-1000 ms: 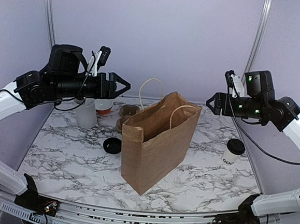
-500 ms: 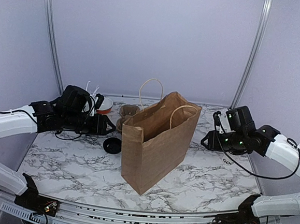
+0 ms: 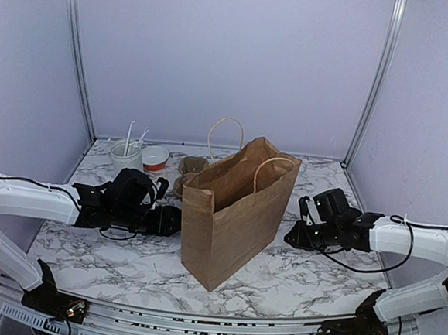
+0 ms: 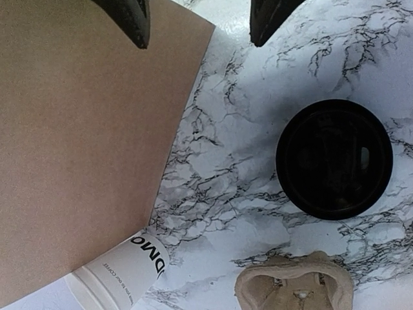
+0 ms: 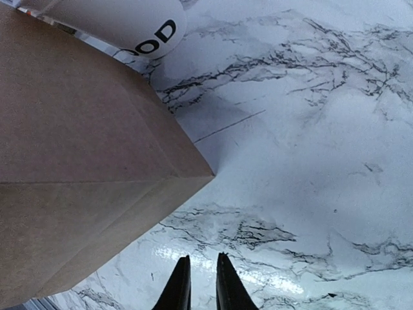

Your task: Pack the takeout coffee

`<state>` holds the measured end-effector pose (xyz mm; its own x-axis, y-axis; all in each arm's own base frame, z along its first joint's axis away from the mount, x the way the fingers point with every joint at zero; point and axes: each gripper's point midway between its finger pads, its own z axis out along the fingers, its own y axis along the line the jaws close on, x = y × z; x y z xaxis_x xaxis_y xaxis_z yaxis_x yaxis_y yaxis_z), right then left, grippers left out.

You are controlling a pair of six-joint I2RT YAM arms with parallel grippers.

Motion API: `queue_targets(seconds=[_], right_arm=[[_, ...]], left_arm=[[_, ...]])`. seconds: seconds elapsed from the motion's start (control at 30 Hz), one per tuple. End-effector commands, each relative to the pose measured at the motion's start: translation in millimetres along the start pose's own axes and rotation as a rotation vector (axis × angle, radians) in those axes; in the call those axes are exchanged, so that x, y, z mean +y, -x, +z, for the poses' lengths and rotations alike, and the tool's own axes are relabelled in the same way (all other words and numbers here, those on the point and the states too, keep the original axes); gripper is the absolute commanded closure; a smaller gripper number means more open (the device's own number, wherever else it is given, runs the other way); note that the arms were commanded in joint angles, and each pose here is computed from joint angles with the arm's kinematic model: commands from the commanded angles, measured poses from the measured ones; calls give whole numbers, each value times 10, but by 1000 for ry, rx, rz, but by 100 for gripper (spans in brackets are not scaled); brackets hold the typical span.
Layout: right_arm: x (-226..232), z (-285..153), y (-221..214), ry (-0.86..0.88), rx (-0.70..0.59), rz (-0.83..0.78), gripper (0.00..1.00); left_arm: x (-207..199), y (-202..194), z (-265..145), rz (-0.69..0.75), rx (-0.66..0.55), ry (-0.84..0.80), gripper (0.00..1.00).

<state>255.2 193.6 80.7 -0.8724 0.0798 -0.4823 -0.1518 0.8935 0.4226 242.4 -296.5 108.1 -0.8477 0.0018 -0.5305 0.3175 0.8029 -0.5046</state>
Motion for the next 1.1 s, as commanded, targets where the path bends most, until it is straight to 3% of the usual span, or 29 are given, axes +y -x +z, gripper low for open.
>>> queue_targets(seconds=[0.0,0.4,1.07], right_arm=[[134,147,84,76,-48,37,88],[151,483,59,94,-19,56,90],[541,830,775,134,-34,-64,89]], left_arm=[[-27,-7,138,-14,-52,-14,47],[-78,-359,357,40,-12,12,48],[-558,-744,325,166,24,-55,49]])
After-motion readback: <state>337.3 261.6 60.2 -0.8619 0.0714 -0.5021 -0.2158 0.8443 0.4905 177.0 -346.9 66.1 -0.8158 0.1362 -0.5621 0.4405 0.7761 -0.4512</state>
